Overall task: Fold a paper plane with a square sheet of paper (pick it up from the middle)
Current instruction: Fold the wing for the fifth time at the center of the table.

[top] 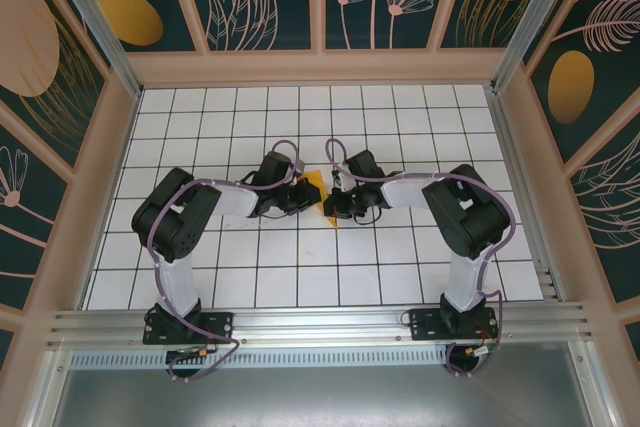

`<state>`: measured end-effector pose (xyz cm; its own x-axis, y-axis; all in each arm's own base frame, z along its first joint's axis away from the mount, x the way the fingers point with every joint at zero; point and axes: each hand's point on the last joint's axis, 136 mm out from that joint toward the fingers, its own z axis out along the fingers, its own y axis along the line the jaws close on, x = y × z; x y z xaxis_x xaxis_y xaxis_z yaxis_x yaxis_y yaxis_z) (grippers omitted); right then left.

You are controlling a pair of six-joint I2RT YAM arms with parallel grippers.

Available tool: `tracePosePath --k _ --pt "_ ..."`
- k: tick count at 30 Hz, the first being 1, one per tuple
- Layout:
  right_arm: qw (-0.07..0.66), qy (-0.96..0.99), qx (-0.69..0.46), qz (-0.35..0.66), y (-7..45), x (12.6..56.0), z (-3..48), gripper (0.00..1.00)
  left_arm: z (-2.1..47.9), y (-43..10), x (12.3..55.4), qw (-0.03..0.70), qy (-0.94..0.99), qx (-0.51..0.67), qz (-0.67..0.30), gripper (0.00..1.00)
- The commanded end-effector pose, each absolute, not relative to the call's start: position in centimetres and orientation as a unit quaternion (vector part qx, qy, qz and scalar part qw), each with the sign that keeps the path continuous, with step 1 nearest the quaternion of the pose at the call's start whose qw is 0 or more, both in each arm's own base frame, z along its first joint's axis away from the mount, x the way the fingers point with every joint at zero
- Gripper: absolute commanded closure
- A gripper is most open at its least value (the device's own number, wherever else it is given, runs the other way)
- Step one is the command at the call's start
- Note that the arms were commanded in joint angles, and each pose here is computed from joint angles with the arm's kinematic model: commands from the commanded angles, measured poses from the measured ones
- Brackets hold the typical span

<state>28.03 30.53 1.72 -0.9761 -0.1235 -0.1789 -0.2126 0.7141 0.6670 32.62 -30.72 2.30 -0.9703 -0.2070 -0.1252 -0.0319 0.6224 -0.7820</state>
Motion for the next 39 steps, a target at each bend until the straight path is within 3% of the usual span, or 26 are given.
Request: tracePosePath --k 1,13,39 --pt "0.009 0.947 -0.059 0.316 28.2 26.1 -1.9 0.99 0.4 -30.1 32.2 0.088 0.912 -0.066 -0.396 0.87" --pt "-0.018 0.957 -0.056 0.285 25.8 23.5 -4.1 0.99 -0.7 -27.2 35.2 0.126 0.948 -0.061 -0.286 0.88" --pt "-0.039 0.963 -0.043 0.265 23.6 21.2 -6.0 0.99 -0.8 -20.4 41.8 0.194 0.955 -0.049 -0.22 0.87"
